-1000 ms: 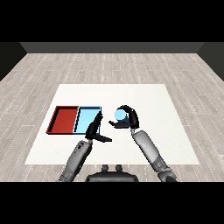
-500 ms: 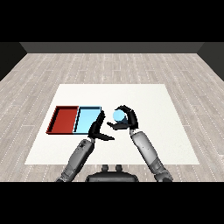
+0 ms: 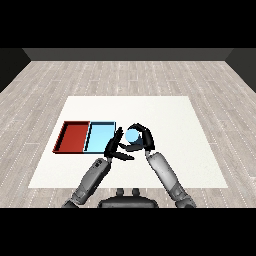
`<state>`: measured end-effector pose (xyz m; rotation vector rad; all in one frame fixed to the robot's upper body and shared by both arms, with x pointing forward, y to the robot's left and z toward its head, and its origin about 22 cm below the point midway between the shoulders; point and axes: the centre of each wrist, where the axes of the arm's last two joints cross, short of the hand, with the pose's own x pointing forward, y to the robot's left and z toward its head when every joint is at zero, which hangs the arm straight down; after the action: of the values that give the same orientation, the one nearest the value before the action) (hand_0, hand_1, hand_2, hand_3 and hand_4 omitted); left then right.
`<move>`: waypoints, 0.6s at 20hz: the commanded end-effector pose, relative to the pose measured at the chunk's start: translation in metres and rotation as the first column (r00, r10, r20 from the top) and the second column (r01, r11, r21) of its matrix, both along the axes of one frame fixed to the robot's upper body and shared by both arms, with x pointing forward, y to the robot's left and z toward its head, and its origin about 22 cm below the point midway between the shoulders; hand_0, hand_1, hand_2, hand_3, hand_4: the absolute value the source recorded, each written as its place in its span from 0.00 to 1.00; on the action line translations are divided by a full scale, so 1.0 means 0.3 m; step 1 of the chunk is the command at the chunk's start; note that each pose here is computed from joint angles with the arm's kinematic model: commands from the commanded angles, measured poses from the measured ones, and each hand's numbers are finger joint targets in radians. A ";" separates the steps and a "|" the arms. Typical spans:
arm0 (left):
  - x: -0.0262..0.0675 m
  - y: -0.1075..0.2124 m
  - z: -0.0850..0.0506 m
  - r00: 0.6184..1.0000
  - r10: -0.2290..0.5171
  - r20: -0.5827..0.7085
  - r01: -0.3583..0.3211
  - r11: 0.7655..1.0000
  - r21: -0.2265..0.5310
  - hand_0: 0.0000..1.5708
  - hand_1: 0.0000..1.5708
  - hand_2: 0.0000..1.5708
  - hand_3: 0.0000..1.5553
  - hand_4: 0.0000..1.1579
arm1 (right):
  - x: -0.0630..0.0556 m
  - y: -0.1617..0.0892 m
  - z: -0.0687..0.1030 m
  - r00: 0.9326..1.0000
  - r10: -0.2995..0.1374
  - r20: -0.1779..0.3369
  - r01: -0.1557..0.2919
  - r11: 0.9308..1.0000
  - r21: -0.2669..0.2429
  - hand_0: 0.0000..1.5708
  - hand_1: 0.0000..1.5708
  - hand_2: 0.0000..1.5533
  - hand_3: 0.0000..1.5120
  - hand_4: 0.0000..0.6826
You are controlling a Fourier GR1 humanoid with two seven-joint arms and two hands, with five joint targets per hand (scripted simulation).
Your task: Pick the blue can and put it in the blue box
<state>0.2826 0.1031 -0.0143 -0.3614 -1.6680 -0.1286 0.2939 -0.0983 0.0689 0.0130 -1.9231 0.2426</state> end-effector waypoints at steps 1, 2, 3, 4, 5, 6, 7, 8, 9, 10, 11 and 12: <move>0.058 0.012 -0.014 1.000 0.004 -0.005 -0.004 1.000 -0.002 0.00 0.00 0.00 0.00 0.00 | 0.039 0.098 0.048 1.000 0.028 0.014 -0.028 0.999 -0.020 0.95 0.95 0.94 0.93 0.89; -0.033 -0.009 0.028 1.000 -0.004 -0.003 0.004 1.000 0.011 0.00 0.00 0.00 0.00 0.00 | 0.017 0.039 0.020 0.999 0.044 -0.005 -0.044 0.999 0.008 0.94 0.94 0.94 0.93 0.89; -0.023 0.005 0.036 1.000 0.017 0.020 -0.018 1.000 0.010 0.00 0.00 0.00 0.00 0.00 | 0.023 0.035 0.020 1.000 0.025 0.010 -0.025 0.999 0.020 0.93 0.93 0.94 0.93 0.91; 0.007 0.016 -0.022 1.000 -0.003 0.003 0.003 1.000 0.016 0.00 0.00 0.00 0.00 0.00 | 0.027 0.038 0.023 0.999 0.035 -0.008 -0.035 0.999 0.024 0.93 0.93 0.94 0.93 0.91; 0.053 -0.003 -0.004 1.000 0.002 0.008 -0.002 1.000 0.015 0.00 0.00 0.00 0.00 0.00 | 0.012 0.053 0.022 1.000 0.029 0.000 -0.029 1.000 0.001 0.93 0.93 0.94 0.93 0.89; 0.076 -0.032 -0.011 1.000 -0.002 0.004 0.002 1.000 -0.013 0.00 0.00 0.00 0.00 0.00 | 0.032 0.044 0.026 1.000 0.028 -0.014 -0.028 1.000 0.015 0.93 0.93 0.94 0.93 0.89; 0.012 -0.015 -0.048 1.000 -0.001 0.002 0.001 1.000 -0.004 0.00 0.00 0.00 0.00 0.00 | -0.011 0.097 -0.015 1.000 0.021 0.001 -0.021 1.000 0.020 0.93 0.93 0.93 0.92 0.90; -0.010 -0.013 -0.026 1.000 -0.004 0.026 0.004 1.000 -0.007 0.00 0.00 0.00 0.00 0.00 | -0.048 0.097 -0.005 1.000 0.027 -0.014 -0.026 0.998 0.059 0.93 0.93 0.93 0.92 0.92; 0.025 -0.064 -0.005 1.000 -0.006 0.020 0.006 1.000 -0.004 0.00 0.00 0.00 0.00 0.00 | 0.077 0.042 0.014 0.999 0.030 -0.011 -0.029 0.996 0.085 0.93 0.93 0.94 0.92 0.91; 0.021 -0.063 0.008 1.000 -0.023 0.006 0.023 1.000 -0.009 0.00 0.00 0.00 0.00 0.00 | -0.039 0.007 0.031 0.999 0.039 -0.021 -0.037 0.995 0.097 0.93 0.93 0.94 0.92 0.90; -0.010 -0.046 -0.055 0.999 0.002 0.040 -0.002 1.000 -0.007 0.00 0.00 0.00 0.00 0.00 | 0.039 0.061 0.003 0.999 0.042 -0.022 -0.040 0.996 0.084 0.92 0.92 0.94 0.91 0.89; 0.017 -0.057 -0.045 1.000 -0.012 0.008 0.012 1.000 -0.016 0.00 0.00 0.00 0.00 0.00 | 0.011 0.035 -0.006 0.999 0.044 -0.017 -0.042 0.995 0.093 0.92 0.92 0.94 0.91 0.88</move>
<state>0.2867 0.0912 -0.0216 -0.3729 -1.6823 -0.1308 0.2976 -0.0843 0.0708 0.0900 -1.9153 0.2040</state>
